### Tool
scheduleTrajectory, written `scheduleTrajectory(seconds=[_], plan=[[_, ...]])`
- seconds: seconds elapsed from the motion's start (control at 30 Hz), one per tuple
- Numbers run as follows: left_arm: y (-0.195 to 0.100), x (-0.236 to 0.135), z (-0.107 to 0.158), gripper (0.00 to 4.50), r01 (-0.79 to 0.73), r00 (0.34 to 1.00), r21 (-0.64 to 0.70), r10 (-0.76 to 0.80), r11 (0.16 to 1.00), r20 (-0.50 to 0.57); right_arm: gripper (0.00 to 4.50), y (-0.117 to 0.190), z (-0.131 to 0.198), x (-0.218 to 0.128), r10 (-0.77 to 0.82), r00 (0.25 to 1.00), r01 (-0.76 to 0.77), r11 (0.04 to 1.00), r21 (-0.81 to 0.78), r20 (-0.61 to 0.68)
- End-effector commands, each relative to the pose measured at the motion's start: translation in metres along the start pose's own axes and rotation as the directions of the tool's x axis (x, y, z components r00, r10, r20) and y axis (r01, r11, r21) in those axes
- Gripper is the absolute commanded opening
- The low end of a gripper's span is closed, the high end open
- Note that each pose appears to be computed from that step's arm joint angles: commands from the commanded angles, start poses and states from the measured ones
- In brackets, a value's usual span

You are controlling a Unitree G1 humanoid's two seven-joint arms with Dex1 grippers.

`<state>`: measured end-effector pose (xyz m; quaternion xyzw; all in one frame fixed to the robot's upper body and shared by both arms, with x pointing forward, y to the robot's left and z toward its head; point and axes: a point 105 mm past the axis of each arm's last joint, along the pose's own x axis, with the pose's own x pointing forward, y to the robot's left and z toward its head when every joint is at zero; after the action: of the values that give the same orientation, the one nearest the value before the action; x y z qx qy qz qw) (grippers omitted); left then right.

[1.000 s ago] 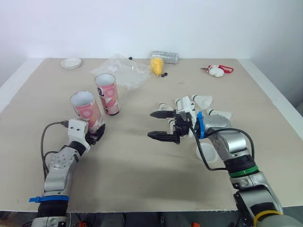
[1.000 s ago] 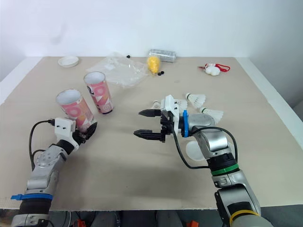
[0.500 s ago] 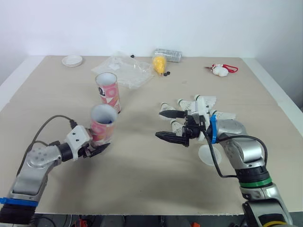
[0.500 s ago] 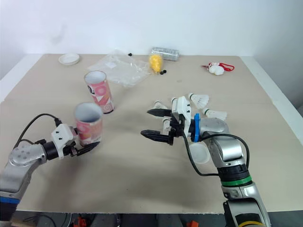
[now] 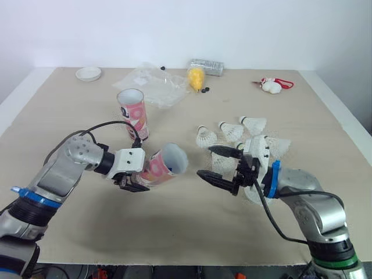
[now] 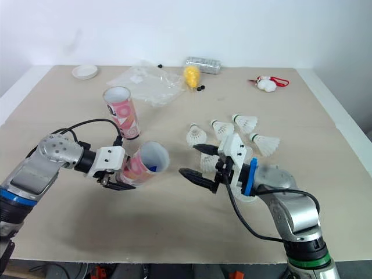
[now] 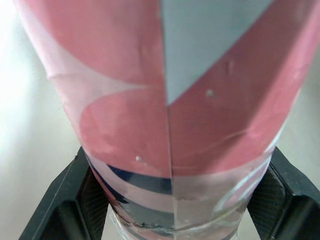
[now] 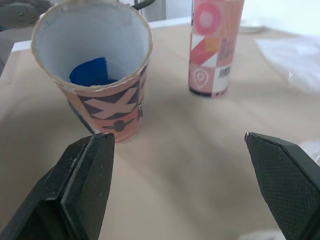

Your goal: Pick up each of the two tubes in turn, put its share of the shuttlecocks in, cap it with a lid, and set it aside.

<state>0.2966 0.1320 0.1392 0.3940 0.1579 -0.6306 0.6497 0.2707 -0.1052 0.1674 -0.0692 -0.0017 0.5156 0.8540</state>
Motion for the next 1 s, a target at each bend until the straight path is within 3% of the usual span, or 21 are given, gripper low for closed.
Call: scheduleTrajectory(seconds=[0.03,0.17,0.3,0.47,1.0], plan=[[-0.012,0.007,-0.005,3.12,0.125,0.991,-0.037,-0.126,0.992,-0.044,4.5,0.012,0.02,-0.008,-0.02,0.999,0.02,1.0,0.023,0.034],[-0.007,0.007,-0.001,3.12,0.126,0.991,-0.063,-0.129,0.99,-0.039,4.5,0.028,0.007,-0.02,-0.022,0.999,0.029,0.987,0.16,-0.05],[-0.003,0.01,0.001,3.12,0.122,0.992,-0.063,-0.124,0.99,-0.023,4.5,0.02,-0.017,-0.02,-0.133,0.982,0.159,0.964,0.213,-0.134],[-0.002,0.014,0.003,3.12,0.12,0.993,-0.064,-0.121,0.991,-0.008,4.5,-0.012,-0.035,-0.011,-0.348,0.921,0.378,0.907,0.184,-0.177],[-0.005,0.016,-0.001,3.12,0.116,0.993,-0.088,-0.118,0.989,-0.015,4.5,-0.032,-0.036,0.012,-0.47,0.857,0.503,0.853,0.139,-0.212]])
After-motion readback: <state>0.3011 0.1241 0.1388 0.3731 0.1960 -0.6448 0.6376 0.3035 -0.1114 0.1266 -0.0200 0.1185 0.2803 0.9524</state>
